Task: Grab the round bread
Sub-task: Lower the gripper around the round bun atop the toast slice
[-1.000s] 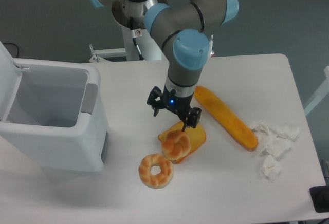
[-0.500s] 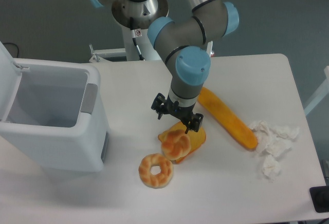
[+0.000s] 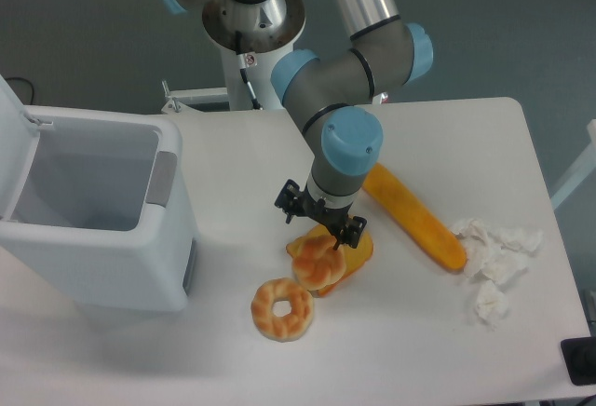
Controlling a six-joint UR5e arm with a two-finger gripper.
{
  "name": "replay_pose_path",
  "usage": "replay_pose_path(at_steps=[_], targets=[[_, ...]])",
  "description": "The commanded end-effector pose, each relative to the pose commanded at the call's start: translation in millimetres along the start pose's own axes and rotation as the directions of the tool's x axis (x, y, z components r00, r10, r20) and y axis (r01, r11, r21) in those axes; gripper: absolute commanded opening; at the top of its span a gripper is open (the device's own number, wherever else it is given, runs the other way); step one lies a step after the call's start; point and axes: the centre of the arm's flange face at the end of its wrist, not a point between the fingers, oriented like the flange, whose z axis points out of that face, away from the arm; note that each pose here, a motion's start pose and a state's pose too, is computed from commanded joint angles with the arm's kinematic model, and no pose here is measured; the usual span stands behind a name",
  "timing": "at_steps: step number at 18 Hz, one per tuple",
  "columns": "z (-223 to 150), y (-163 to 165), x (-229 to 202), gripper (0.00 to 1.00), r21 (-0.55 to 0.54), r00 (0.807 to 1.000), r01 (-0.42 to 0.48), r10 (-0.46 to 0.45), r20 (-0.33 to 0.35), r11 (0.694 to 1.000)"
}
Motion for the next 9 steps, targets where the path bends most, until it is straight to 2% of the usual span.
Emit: replay_pose_path(at_steps=[9], targets=[[3.5, 1.5, -12.1, 1.00, -0.015, 1.000, 0.011, -0.011, 0.012, 1.000]])
